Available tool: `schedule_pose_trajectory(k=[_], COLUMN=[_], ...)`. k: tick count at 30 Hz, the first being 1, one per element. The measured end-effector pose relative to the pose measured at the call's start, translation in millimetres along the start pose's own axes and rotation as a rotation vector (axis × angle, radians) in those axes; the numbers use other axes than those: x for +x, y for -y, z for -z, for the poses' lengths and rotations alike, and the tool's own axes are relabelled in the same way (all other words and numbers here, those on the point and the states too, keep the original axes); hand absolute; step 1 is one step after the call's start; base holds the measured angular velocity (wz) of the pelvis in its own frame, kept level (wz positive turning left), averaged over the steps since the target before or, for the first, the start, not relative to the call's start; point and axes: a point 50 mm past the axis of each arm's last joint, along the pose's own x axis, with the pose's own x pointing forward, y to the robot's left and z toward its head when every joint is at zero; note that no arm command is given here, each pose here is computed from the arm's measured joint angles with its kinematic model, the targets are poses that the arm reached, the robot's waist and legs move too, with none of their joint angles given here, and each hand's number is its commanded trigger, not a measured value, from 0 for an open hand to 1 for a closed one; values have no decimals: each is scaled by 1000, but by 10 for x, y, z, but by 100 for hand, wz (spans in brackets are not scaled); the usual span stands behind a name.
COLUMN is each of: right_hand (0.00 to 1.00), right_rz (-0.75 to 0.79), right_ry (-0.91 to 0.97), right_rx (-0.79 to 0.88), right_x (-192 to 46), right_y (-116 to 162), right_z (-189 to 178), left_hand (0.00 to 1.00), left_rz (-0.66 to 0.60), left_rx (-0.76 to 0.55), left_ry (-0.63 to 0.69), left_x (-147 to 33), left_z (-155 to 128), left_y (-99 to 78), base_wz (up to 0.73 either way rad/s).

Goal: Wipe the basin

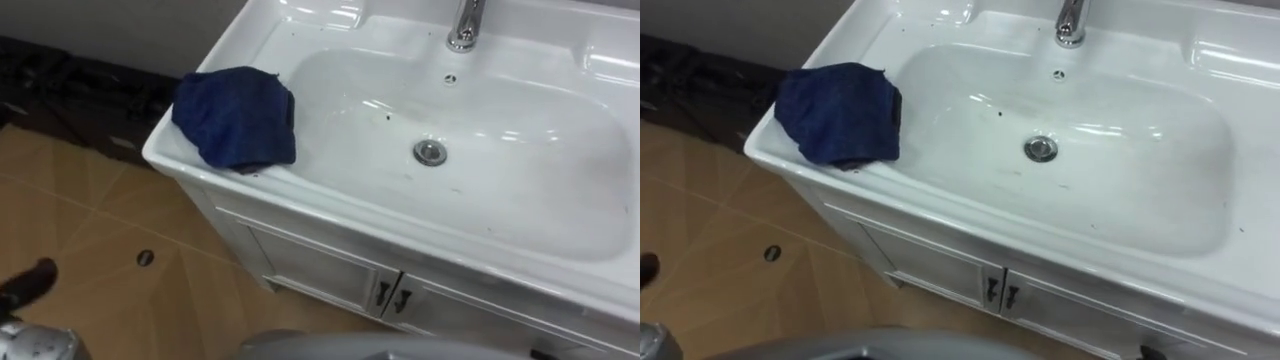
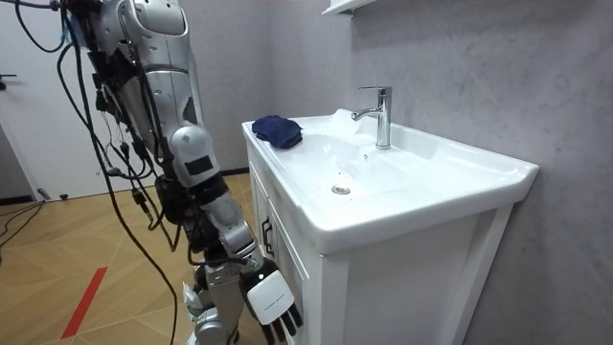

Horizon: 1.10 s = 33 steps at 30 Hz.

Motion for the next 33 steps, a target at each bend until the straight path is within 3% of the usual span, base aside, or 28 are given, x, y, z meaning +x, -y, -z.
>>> schedule_pose_trajectory(k=[5, 9, 16, 26, 33], right_hand=[0, 0, 0, 0, 0], right_rz=[-21, -48, -88, -104, -101], right_ry=[-2, -42, -126, -142, -155], right_rx=[-34, -82, -101, -221, -237], right_x=[0, -5, -7, -6, -3], right_y=[37, 72, 52, -27, -32], right_z=[13, 93, 165, 145, 122], left_hand=[0, 0, 0, 0, 0], left_rz=[115, 294, 497, 621, 671], left_rx=[162, 358, 471, 513, 587], left_ry=[-103, -158, -356, -415, -343], left_x=[-97, -221, -377, -496, -475], left_z=[367, 612, 931, 991, 850], left_y=[59, 152, 182, 302, 483], base_wz=[0, -1, -10, -4, 0])
